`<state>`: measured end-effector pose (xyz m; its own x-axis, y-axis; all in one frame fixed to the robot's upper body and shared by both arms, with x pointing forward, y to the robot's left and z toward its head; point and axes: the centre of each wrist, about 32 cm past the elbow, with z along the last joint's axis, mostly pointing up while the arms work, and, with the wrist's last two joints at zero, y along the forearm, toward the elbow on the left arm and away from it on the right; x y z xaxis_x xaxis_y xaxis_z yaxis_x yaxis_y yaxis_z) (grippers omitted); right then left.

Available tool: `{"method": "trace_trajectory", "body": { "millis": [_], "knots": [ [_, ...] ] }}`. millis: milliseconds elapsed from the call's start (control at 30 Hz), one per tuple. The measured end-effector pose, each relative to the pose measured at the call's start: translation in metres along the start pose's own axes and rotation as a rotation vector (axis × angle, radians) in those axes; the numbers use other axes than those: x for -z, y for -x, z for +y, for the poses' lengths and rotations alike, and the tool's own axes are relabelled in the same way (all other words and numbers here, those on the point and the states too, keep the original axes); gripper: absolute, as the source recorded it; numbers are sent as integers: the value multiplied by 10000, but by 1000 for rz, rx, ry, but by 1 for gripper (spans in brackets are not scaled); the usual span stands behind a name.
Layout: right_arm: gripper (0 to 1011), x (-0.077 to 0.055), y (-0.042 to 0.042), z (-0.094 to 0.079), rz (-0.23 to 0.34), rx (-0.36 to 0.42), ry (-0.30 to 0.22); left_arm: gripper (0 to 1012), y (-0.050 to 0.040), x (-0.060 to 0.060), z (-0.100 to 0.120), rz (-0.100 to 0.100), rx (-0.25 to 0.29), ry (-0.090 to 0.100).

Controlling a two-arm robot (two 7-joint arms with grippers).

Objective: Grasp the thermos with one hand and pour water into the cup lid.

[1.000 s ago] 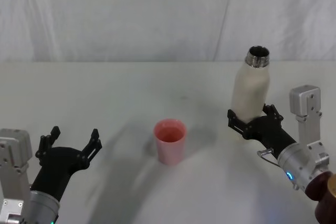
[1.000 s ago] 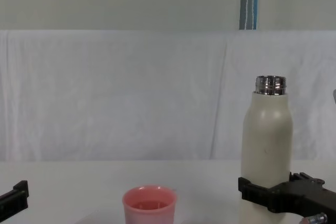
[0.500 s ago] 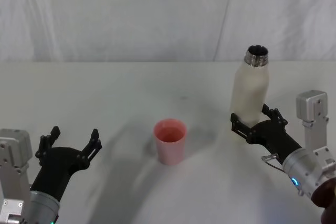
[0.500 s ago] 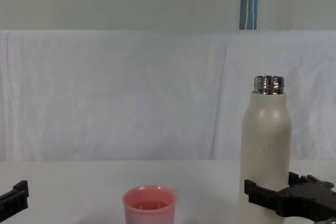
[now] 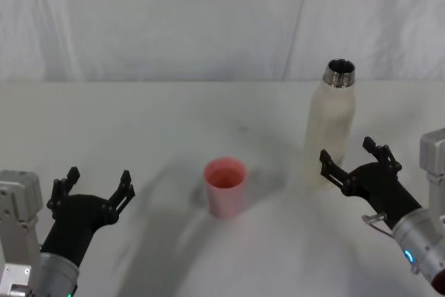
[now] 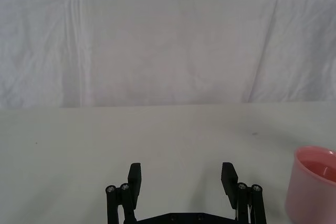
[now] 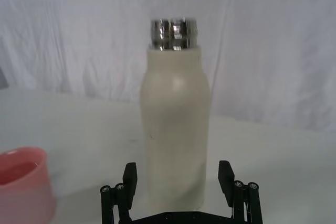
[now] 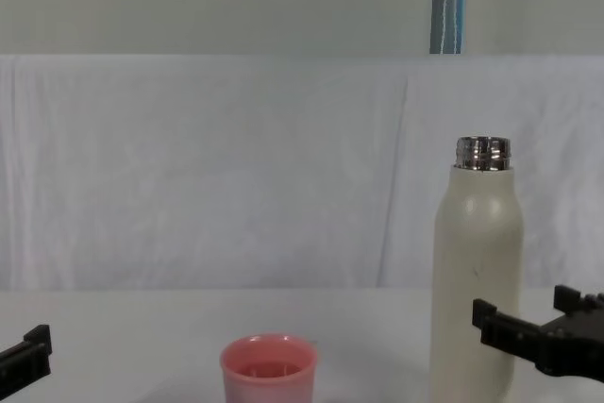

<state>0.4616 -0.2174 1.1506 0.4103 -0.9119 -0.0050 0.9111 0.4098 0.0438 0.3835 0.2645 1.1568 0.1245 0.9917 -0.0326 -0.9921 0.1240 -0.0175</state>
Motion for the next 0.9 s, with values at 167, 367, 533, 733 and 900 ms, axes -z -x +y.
{"method": "trace_trajectory", "body": {
  "millis": [167, 367, 533, 733, 900],
  "knots": [
    [1000, -11, 93, -109, -9, 8, -56, 1001, 0, 0, 0, 0, 0, 0],
    [1000, 13, 250, -214, -15, -11, -100, 1001, 0, 0, 0, 0, 0, 0],
    [1000, 58, 365, -274, -14, -39, -95, 1001, 0, 0, 0, 0, 0, 0],
    [1000, 68, 388, -283, -14, -44, -93, 1001, 0, 0, 0, 0, 0, 0],
    [1000, 64, 383, -280, -15, -44, -94, 1001, 0, 0, 0, 0, 0, 0]
  ]
}}
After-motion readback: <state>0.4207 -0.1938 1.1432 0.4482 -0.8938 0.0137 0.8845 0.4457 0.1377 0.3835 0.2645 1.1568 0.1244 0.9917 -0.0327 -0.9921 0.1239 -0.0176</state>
